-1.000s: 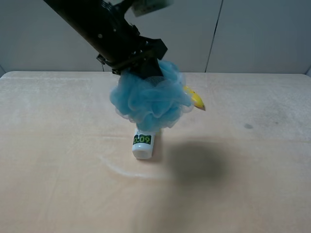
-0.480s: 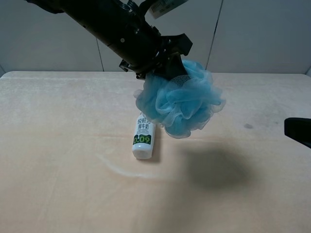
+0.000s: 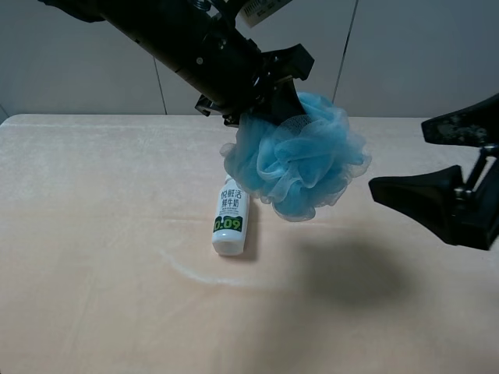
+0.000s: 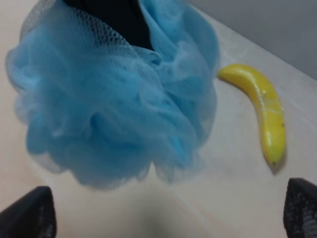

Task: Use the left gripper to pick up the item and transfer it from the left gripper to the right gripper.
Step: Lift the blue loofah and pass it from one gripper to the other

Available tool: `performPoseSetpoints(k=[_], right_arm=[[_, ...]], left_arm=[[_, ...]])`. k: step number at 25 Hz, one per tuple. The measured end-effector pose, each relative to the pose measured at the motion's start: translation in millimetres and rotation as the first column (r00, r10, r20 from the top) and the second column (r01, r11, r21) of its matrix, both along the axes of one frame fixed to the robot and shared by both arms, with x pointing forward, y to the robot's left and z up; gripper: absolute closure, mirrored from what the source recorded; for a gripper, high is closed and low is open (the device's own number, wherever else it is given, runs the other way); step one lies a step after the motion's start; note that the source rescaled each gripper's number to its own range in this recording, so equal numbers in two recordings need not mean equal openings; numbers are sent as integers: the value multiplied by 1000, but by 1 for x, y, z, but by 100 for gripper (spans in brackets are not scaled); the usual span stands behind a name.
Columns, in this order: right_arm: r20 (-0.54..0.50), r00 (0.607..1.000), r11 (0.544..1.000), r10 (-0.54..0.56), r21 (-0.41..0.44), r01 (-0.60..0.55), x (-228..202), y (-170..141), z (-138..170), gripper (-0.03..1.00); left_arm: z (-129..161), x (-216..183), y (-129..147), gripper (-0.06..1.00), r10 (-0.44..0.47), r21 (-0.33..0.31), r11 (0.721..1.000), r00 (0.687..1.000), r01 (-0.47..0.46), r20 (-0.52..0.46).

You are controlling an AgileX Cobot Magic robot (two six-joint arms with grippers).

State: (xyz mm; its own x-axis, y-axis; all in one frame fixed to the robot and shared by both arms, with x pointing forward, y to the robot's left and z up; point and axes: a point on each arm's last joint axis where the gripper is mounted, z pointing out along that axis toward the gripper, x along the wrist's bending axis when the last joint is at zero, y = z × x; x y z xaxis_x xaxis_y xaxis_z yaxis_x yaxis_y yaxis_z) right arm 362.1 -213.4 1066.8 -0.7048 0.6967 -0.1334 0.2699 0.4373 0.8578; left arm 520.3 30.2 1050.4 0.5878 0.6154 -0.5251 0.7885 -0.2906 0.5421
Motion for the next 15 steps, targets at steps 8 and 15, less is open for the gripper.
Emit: performPoseSetpoints(k=[8, 15], right_arm=[[-36, 997, 997, 68, -44, -70, 36, 41, -11, -3], [-67, 993, 991, 93, -88, -99, 63, 72, -23, -3]], left_arm=[[1, -1, -1, 82, 2, -12, 1000, 1000, -2, -14], [3, -2, -3, 82, -4, -50, 999, 1000, 2, -28]])
